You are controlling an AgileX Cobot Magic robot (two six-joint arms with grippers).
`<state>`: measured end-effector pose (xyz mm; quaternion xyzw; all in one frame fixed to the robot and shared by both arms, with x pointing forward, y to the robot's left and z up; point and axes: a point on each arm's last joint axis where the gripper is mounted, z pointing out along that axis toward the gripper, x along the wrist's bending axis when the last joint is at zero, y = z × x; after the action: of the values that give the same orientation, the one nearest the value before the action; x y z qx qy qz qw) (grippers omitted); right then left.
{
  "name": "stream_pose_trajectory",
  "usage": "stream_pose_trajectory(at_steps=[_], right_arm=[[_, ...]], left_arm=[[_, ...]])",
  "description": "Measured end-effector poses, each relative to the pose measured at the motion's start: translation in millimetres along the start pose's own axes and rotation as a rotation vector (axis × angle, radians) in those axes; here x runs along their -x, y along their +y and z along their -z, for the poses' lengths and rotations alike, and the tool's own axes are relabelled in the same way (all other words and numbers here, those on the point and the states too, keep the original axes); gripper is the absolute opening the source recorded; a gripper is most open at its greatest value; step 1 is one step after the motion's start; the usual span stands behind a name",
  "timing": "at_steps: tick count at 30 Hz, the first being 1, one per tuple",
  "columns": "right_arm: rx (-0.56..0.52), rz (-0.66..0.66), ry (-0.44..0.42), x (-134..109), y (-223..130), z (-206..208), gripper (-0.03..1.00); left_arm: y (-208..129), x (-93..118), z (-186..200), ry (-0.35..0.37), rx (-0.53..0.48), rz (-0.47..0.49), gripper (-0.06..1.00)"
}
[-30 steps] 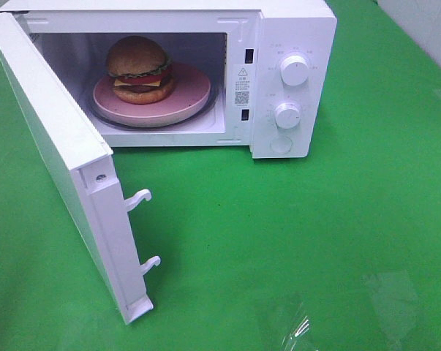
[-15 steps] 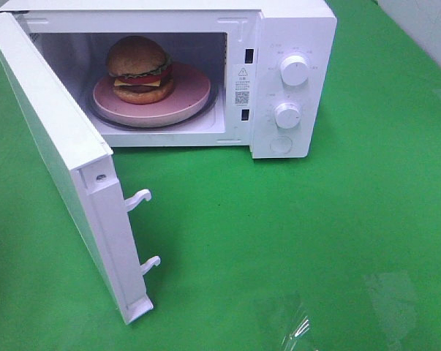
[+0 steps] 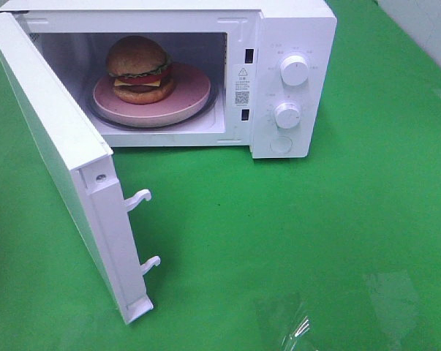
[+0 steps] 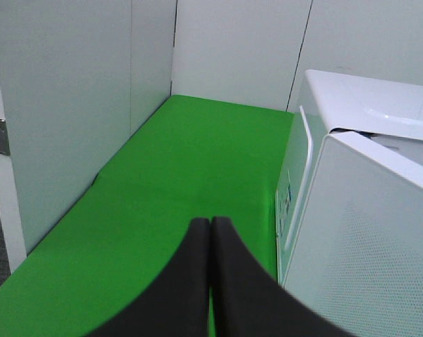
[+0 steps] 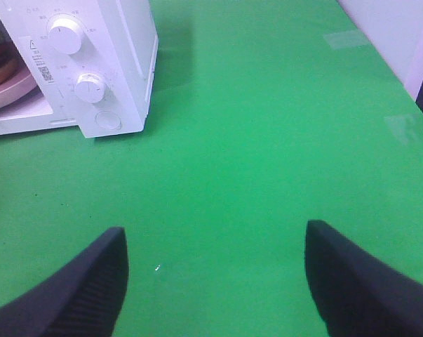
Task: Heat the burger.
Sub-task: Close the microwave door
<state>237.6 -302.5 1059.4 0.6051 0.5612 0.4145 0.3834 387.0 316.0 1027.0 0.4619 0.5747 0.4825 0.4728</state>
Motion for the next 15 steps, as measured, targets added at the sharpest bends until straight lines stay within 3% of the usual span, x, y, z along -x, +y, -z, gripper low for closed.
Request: stream_pose_trajectory(at_steps=[4,12,15], right_arm=[[0.000,0.000,0.000,0.0,0.0,0.0,0.68],[0.000,0.000,0.000,0.0,0.0,0.0,0.68],[0.000,0.000,0.000,0.0,0.0,0.0,0.68]], left_arm=[[-15.7,5.9,-21.0,-0.064,-0.073,-0.046,0.00],[-29.2,14.3,-36.4,-0.160,-0.101,-0.034,0.00],[-37.1,21.0,-44.2,-0.239,-0.110,-0.047,0.00]])
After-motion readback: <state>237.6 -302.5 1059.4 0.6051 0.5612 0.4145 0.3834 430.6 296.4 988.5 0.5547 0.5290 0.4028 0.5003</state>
